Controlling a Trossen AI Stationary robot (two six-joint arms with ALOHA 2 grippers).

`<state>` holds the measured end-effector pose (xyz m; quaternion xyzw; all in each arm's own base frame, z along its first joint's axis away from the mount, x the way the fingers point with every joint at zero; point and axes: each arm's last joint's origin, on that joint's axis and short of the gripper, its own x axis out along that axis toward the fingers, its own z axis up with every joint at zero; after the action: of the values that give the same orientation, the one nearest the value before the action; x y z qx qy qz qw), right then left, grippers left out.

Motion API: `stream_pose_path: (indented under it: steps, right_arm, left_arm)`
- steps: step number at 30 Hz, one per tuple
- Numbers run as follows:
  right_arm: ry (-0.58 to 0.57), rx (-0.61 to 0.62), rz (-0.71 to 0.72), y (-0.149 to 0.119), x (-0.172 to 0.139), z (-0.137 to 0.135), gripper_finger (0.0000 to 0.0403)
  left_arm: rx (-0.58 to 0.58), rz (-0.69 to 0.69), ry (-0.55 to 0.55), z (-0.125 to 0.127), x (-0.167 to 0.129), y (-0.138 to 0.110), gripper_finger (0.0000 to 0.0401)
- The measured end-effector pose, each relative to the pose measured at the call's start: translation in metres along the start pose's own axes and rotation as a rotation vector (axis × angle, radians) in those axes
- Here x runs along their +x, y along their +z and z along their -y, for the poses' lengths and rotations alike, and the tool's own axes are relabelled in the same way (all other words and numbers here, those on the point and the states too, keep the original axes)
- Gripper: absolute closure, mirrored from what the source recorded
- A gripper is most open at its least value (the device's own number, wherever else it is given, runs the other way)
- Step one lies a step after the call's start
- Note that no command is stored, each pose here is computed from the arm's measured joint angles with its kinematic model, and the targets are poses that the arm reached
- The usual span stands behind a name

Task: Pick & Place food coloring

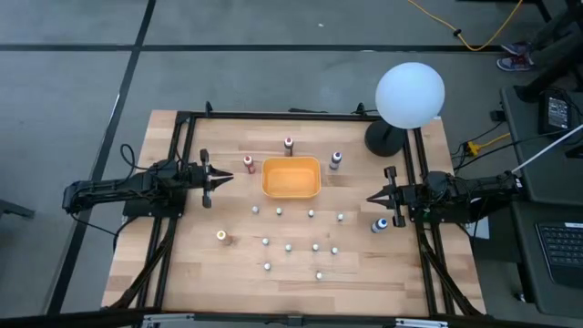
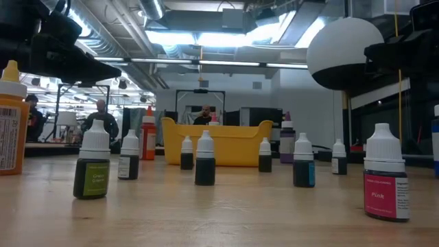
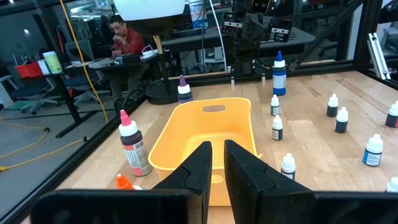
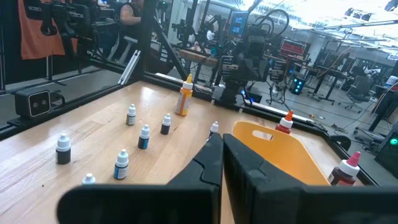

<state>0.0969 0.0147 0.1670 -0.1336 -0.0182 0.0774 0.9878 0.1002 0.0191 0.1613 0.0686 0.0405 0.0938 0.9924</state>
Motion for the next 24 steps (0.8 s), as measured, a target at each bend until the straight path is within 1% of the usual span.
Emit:
stream_pose_path:
  steps: [24]
  right_arm:
    - [0.000,0.000,0.000,0.0000,0.0000,0.0000,0.0386]
  left_arm:
    - [0.000,0.000,0.000,0.0000,0.0000,-0.0001,0.0363]
